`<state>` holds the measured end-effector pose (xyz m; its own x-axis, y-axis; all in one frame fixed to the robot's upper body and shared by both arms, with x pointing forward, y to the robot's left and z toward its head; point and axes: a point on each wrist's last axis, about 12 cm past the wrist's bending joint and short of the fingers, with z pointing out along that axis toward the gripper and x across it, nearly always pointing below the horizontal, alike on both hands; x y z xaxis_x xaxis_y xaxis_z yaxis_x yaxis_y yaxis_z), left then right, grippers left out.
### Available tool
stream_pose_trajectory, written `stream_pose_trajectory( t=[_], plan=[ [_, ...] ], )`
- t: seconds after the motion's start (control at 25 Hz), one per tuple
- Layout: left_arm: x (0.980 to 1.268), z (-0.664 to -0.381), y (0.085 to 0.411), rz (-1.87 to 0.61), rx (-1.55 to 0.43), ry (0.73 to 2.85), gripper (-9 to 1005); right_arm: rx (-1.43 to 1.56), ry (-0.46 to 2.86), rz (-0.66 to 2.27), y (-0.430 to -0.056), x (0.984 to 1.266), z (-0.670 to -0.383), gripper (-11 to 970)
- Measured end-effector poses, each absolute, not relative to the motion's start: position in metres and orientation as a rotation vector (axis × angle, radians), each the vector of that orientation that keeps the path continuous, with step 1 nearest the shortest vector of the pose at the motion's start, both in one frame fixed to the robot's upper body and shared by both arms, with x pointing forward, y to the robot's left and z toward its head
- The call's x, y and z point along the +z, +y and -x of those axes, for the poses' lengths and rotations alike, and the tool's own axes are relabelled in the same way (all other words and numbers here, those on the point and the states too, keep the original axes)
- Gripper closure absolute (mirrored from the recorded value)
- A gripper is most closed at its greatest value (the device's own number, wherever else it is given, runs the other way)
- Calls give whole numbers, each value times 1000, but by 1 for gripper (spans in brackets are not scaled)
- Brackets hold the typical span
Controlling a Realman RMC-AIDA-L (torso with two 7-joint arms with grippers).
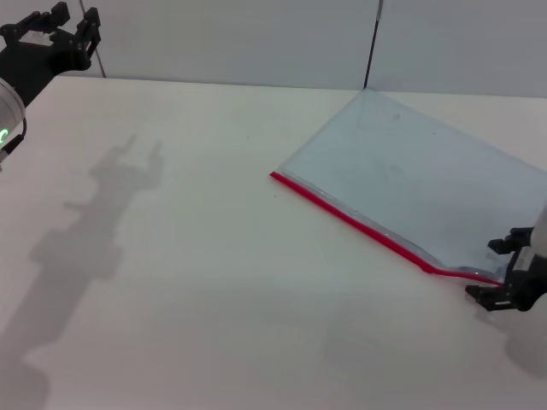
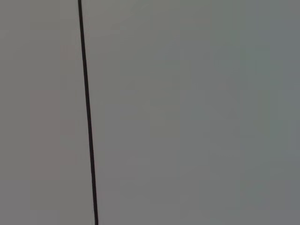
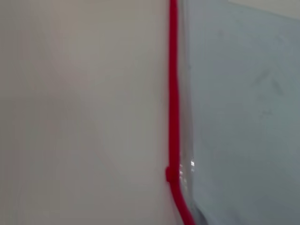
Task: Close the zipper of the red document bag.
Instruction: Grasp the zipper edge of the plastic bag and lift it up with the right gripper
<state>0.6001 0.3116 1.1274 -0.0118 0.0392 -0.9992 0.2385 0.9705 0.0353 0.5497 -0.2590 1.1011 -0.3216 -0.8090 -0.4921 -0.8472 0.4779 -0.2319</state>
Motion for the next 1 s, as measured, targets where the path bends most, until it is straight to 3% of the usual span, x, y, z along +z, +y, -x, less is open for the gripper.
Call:
stream_pose_trajectory(
  t=[1.0],
  plan=[
    [1127,-600,309,-229,-159,1579,575,23,2156,1304,-261,1102,-558,192]
  ],
)
